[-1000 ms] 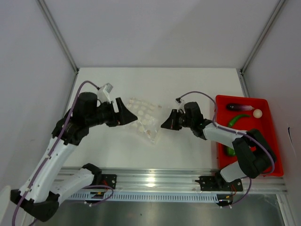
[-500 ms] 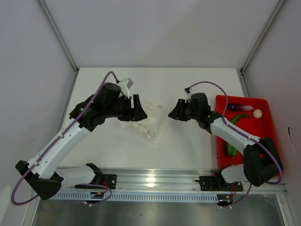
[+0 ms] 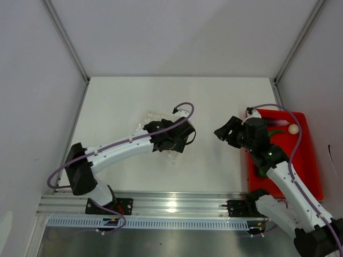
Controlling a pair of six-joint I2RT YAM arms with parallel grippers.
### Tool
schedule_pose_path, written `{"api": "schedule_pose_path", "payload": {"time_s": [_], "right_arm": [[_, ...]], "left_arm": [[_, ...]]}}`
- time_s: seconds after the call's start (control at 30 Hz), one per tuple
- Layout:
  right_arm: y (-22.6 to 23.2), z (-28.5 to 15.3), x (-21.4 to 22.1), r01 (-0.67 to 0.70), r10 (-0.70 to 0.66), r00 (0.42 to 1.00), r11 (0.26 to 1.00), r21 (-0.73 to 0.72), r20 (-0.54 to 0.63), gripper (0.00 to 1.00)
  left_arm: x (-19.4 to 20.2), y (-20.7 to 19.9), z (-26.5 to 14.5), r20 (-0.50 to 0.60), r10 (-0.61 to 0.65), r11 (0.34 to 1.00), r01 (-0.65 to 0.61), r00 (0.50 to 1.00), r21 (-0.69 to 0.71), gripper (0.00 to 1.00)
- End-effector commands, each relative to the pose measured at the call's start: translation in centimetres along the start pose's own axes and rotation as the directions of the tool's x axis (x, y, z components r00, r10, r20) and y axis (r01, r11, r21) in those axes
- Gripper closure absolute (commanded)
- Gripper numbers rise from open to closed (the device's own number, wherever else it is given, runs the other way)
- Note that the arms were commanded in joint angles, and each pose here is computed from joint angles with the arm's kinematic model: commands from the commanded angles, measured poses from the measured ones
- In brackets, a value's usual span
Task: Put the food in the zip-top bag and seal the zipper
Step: Pick up the zipper food storage bag at the center of the board.
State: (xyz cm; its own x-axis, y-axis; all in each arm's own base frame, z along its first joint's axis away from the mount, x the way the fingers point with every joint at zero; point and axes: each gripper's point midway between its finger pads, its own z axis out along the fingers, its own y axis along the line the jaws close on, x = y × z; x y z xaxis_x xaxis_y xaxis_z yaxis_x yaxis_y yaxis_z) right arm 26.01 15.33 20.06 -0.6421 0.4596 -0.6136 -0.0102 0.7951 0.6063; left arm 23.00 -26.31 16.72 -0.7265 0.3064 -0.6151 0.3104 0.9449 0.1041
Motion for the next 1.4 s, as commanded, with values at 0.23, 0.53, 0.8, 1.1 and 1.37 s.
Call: {"api": "schedule_pose_path", "payload": {"time_s": [0.23,0.53,0.8,1.1,1.37], "right_arm": [[-2.5,-6.7,0.4,-0.033,0.029,0.998,0.996,0.087,0.049,0.36],[-2.7,-8.8,0.9,-0.032,0.027,0.997,0.997,0.073,0.066,0.37],[-2.7,-9.5,1.0,-0.027,0.022,0.997,0.998,0.063,0.079,0.37],[-2.7,-9.6,1.4,-0.035,0.031,0.997,0.998,0.045,0.073,0.37],[-2.8,-9.8,1.8,-0.044,0.041,0.996,0.999,0.032,0.078,0.37]], "left_arm": [[-5.0,-3.2,5.6,0.12,0.123,0.982,-0.103,0.985,-0.16,0.26],[-4.6,-5.2,9.4,0.077,0.214,0.949,-0.189,0.974,-0.253,0.26],[-2.2,-5.3,12.3,0.014,0.275,0.915,-0.257,0.961,-0.311,0.26],[-0.4,-3.8,14.8,-0.039,0.345,0.844,-0.328,0.938,-0.425,0.35],[0.3,-2.7,15.9,-0.054,0.362,0.805,-0.341,0.931,-0.485,0.47]]}}
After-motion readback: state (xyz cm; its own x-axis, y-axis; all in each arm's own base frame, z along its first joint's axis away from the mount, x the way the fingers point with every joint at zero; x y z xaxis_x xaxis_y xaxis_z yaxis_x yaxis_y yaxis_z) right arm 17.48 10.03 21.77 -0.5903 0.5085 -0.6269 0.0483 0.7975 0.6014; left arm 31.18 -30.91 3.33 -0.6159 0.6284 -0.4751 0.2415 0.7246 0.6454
